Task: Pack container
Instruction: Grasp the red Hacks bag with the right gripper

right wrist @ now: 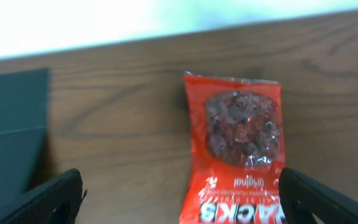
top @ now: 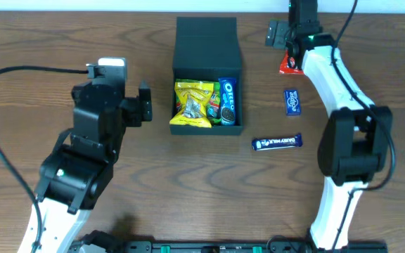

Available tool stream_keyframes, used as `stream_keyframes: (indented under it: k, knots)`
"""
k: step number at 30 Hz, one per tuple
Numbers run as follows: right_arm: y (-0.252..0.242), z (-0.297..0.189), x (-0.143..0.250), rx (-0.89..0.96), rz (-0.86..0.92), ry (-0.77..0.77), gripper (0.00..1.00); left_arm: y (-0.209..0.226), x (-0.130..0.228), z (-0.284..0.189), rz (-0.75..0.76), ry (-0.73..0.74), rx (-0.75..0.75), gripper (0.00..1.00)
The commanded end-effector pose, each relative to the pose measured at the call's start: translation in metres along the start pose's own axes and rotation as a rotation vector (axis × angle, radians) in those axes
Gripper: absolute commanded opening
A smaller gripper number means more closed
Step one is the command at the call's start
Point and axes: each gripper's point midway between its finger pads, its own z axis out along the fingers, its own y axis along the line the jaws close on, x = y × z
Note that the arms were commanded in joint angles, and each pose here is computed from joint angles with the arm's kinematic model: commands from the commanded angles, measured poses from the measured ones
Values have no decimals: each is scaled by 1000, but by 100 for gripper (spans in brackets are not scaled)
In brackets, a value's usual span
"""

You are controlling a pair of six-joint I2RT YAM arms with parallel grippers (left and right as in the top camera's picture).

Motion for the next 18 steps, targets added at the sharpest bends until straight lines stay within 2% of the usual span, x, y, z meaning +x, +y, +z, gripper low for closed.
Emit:
stream_keyframes:
  k: [1, 3, 9, 13, 16, 18]
  knots:
    - [-21, 26, 15, 51, -1, 26, 99, -2, -5, 5, 36, -2, 1, 95]
    - [-26, 39, 23, 60, 8, 41, 98, -3, -5, 9, 37, 1, 0, 95]
    - [-35, 66, 52, 81, 7, 99, 86, -6, -9, 19, 41, -11, -1, 95]
    - [-37, 72, 60, 86, 6, 116, 67, -8, -10, 23, 38, -17, -1, 95]
    - [-39, 72, 60, 88, 7, 116, 45, -8, -10, 24, 39, -17, -2, 95]
    - [-40, 72, 60, 90, 9, 118, 36, -8, -11, 24, 38, -18, -1, 95]
